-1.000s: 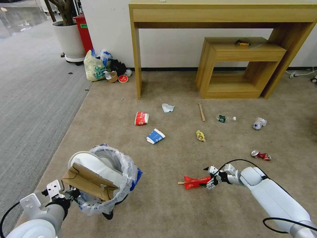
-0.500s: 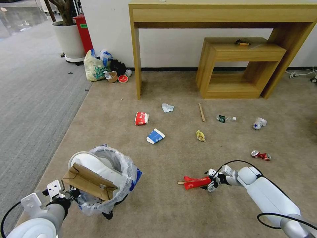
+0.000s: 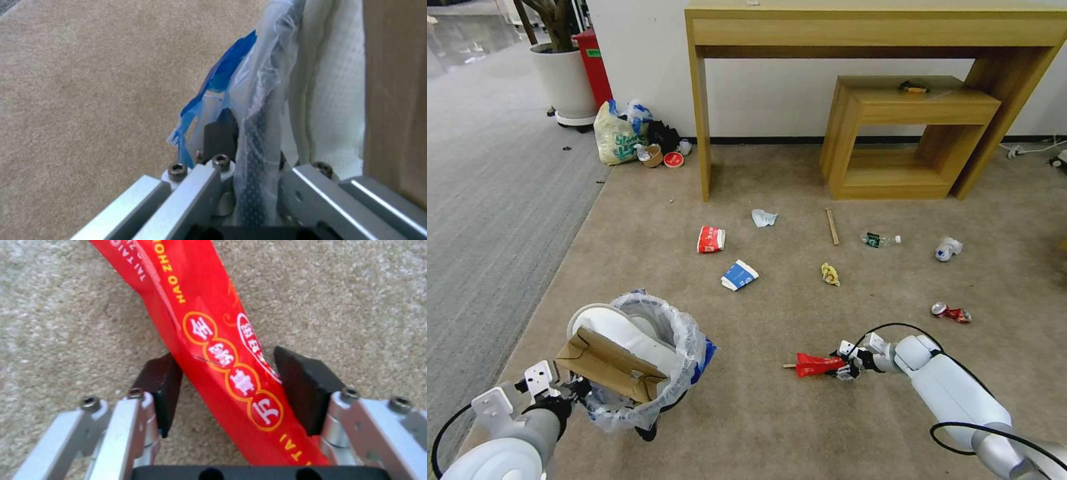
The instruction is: Pick up the trash bin and place the garbage on the floor into it.
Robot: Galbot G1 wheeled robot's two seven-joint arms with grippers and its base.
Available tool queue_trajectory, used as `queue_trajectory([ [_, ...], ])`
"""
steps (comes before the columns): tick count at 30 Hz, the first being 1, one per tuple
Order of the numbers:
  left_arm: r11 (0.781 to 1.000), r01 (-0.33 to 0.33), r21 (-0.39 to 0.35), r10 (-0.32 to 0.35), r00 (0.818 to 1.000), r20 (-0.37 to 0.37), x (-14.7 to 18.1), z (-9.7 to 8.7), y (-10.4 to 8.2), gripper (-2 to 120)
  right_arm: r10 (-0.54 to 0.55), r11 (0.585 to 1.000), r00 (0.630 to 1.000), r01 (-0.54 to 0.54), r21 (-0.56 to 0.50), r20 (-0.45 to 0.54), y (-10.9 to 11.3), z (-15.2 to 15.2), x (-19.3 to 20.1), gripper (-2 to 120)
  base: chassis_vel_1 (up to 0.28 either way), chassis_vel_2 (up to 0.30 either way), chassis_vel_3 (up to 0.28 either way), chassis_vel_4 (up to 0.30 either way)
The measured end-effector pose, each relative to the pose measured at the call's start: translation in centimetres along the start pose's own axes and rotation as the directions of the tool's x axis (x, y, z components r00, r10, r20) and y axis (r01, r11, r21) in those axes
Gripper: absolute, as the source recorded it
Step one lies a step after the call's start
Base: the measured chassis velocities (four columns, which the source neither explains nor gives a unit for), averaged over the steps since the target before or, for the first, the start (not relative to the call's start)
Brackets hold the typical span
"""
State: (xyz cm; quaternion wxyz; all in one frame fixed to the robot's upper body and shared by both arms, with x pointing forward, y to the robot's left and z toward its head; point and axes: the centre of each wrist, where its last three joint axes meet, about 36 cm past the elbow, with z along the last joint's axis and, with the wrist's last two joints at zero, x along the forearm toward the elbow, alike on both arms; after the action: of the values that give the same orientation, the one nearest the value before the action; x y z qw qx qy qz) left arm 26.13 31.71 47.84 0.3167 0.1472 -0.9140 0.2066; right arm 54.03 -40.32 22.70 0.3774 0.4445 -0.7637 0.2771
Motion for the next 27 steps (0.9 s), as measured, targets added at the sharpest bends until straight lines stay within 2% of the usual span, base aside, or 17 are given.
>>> queue_trajectory([
  [7,1.000,-0.001,-0.001,0.001,1.000,0.000,0.0,0.0,0.0,0,0.006,1.000,1.000,-0.006,-0.004,0.009,0.5,0.2,0.0,36,0.000,0.000,0.000,0.000],
  [10,1.000,-0.003,0.000,0.003,1.000,0.000,0.1,0.0,-0.1,0,0.009,1.000,1.000,-0.009,-0.006,0.013,0.6,0.5,0.3,26,0.000,0.000,0.000,0.000],
  [15,1.000,-0.003,0.001,0.003,1.000,-0.001,0.1,0.1,-0.1,0,0.018,1.000,1.000,-0.018,-0.009,0.014,0.6,0.7,0.9,18,0.000,0.000,0.000,0.000],
  [17,1.000,-0.003,0.001,0.003,1.000,0.001,0.2,0.1,-0.1,0,0.079,0.997,0.997,-0.079,-0.016,0.008,0.0,0.9,2.0,10,0.000,0.000,0.000,0.000],
  [20,1.000,-0.007,0.002,0.007,1.000,-0.001,0.2,0.1,-0.2,0,0.081,0.997,0.997,-0.081,-0.012,0.017,0.0,0.9,2.5,2,0.000,0.000,0.000,0.000],
  [27,1.000,-0.012,0.000,0.012,1.000,0.001,0.5,0.2,-0.4,0,0.076,0.997,0.996,-0.076,-0.005,0.047,-0.1,0.3,3.3,2,0.000,0.000,0.000,0.000],
])
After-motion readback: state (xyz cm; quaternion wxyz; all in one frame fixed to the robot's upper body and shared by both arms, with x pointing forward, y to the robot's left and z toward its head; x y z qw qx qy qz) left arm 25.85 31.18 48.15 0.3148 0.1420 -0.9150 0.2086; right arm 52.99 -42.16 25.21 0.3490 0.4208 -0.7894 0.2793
